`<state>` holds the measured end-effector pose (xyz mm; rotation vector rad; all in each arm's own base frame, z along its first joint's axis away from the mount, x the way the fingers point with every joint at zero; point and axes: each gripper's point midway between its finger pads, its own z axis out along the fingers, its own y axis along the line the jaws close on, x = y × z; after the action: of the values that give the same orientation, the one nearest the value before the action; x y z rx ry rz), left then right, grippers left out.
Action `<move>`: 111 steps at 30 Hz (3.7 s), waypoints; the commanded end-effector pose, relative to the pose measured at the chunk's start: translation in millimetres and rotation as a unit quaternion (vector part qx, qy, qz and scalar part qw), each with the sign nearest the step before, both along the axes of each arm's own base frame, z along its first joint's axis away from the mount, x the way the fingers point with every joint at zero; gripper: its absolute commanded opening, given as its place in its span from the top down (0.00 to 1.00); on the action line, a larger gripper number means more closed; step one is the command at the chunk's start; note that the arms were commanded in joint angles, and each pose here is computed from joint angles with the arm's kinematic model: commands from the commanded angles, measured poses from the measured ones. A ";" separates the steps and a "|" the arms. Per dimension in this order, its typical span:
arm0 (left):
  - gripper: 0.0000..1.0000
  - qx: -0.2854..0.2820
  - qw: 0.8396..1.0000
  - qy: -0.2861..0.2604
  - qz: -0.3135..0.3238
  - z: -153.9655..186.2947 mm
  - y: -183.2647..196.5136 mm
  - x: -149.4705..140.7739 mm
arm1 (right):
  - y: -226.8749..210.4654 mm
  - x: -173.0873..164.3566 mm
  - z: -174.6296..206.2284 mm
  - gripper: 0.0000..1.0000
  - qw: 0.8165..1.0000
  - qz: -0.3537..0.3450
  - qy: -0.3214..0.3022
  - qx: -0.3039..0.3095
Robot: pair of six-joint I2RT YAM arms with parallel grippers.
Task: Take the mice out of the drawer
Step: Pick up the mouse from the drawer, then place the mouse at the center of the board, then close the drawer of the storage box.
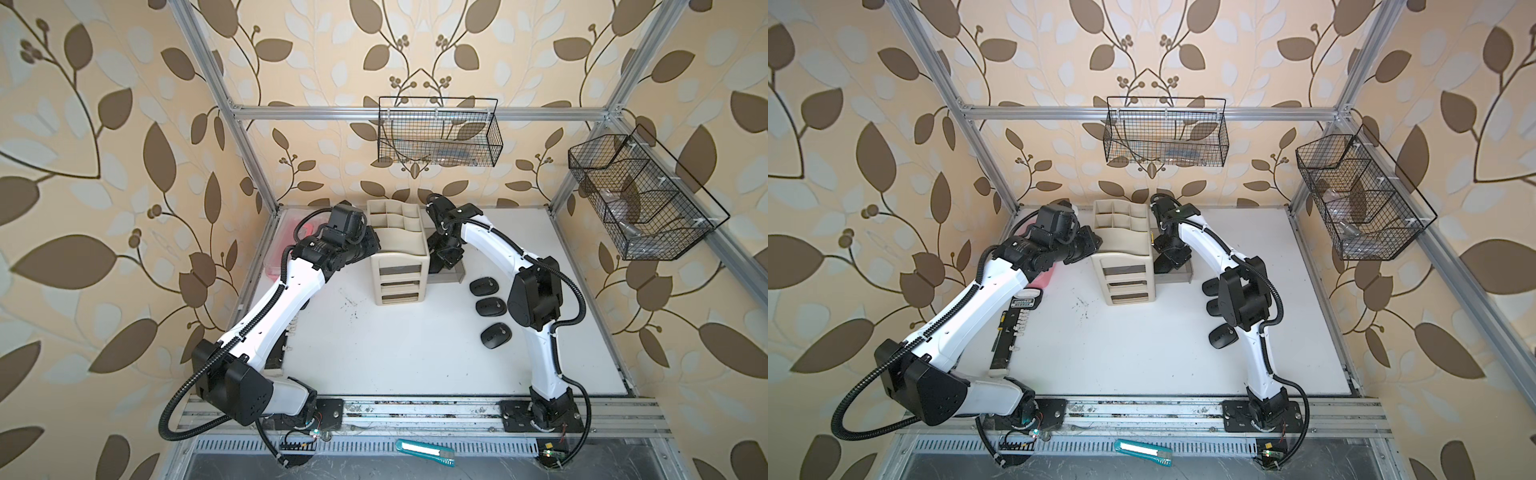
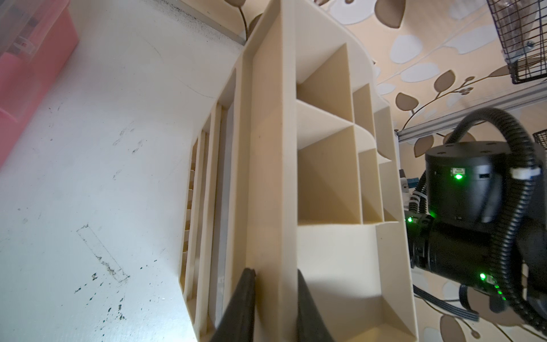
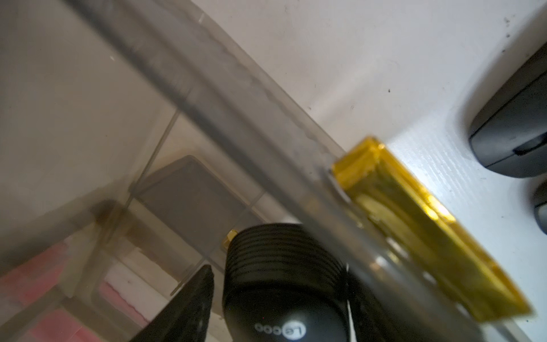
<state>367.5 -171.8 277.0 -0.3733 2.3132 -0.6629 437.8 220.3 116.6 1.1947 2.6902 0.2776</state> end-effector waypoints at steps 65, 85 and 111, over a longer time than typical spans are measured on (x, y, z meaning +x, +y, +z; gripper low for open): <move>0.80 0.015 1.000 0.001 -0.001 15.1 12.9 -22.9 | -158.6 30.0 1.2 0.37 0.974 -0.211 -0.085 0.002; 0.80 0.019 1.000 0.000 0.005 11.2 12.7 -16.1 | -174.6 21.2 -80.8 0.35 0.960 -0.279 -0.021 0.008; 0.86 0.065 0.996 0.034 -0.059 0.3 18.5 -15.8 | -149.6 -17.8 12.3 0.24 0.983 0.066 -0.169 -0.033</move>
<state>359.1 -147.2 277.9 -0.2555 2.3901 -0.5094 425.7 68.2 122.6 1.0431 2.4386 0.3621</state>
